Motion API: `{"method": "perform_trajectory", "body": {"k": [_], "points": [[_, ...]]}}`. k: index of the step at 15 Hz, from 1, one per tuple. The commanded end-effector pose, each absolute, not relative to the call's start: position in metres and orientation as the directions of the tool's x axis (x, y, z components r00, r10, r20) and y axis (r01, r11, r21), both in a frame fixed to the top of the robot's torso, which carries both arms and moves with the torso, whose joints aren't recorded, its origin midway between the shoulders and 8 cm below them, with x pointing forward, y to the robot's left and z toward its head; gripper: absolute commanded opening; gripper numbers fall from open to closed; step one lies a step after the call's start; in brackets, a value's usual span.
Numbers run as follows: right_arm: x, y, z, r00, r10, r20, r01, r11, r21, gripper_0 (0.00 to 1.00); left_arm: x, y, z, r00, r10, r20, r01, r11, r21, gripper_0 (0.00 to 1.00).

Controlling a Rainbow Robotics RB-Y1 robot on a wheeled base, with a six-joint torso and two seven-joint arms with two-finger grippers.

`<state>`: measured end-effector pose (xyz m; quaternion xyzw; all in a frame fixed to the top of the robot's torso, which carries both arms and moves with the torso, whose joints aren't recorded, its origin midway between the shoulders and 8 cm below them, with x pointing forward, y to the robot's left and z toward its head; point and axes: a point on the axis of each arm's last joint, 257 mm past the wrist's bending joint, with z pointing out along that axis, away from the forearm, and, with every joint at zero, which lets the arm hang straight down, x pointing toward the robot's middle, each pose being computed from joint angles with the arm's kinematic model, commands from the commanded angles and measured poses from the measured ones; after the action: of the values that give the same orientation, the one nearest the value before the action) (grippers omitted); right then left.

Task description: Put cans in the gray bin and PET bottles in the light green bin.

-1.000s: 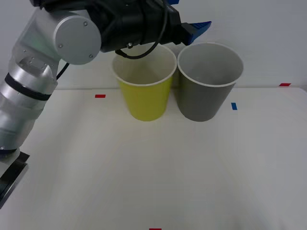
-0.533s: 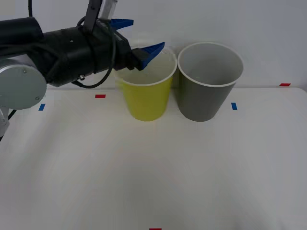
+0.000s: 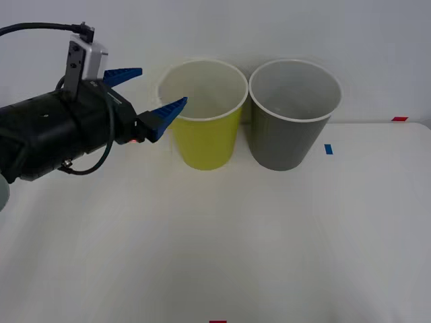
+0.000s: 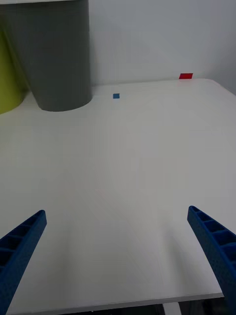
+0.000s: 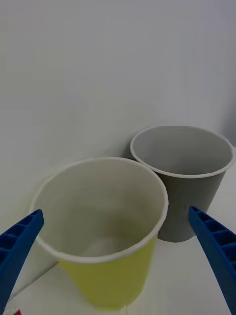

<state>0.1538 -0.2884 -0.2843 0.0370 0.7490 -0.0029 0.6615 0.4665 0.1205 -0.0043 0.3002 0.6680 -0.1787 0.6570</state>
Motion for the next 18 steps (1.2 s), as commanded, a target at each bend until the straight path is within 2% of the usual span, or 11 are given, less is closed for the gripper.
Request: {"method": "perform_trajectory", "body": {"k": [1,5,8,10,14,18], "points": [[0.154,-0.288,-0.284,-0.122,0.051,-0.991,0.059,0.997,0.044,1.0,0.45,0.138,-0.01,0.023,0.145,-0.989,0.616,0.778,0.128,1.0],[0.154,-0.288,-0.284,-0.122,0.051,-0.991,0.059,0.997,0.044,1.0,0.427,0.158,-0.024,-0.02,0.064,-0.998,0.575,0.817,0.041,1.0],[0.154,-0.288,-0.284,-0.122,0.051,-0.991,0.059,0.997,0.044,1.0,0.413,0.167,-0.036,-0.036,0.049,-0.998,0.546,0.837,0.022,1.0],[0.154,-0.288,-0.284,-0.122,0.051,-0.991,0.059,0.997,0.044,1.0,0.414,0.176,-0.043,-0.01,0.046,-0.999,0.501,0.865,0.035,1.0],[0.154,-0.288,-0.284,-0.122,0.051,-0.991,0.059,0.997,0.044,1.0,0.4,0.193,-0.063,0.105,0.054,-0.993,0.364,0.927,0.089,1.0],[0.154,-0.288,-0.284,-0.122,0.051,-0.991,0.059,0.997,0.044,1.0,0.374,0.22,-0.084,0.135,0.055,-0.989,0.259,0.962,0.089,1.0]]}}
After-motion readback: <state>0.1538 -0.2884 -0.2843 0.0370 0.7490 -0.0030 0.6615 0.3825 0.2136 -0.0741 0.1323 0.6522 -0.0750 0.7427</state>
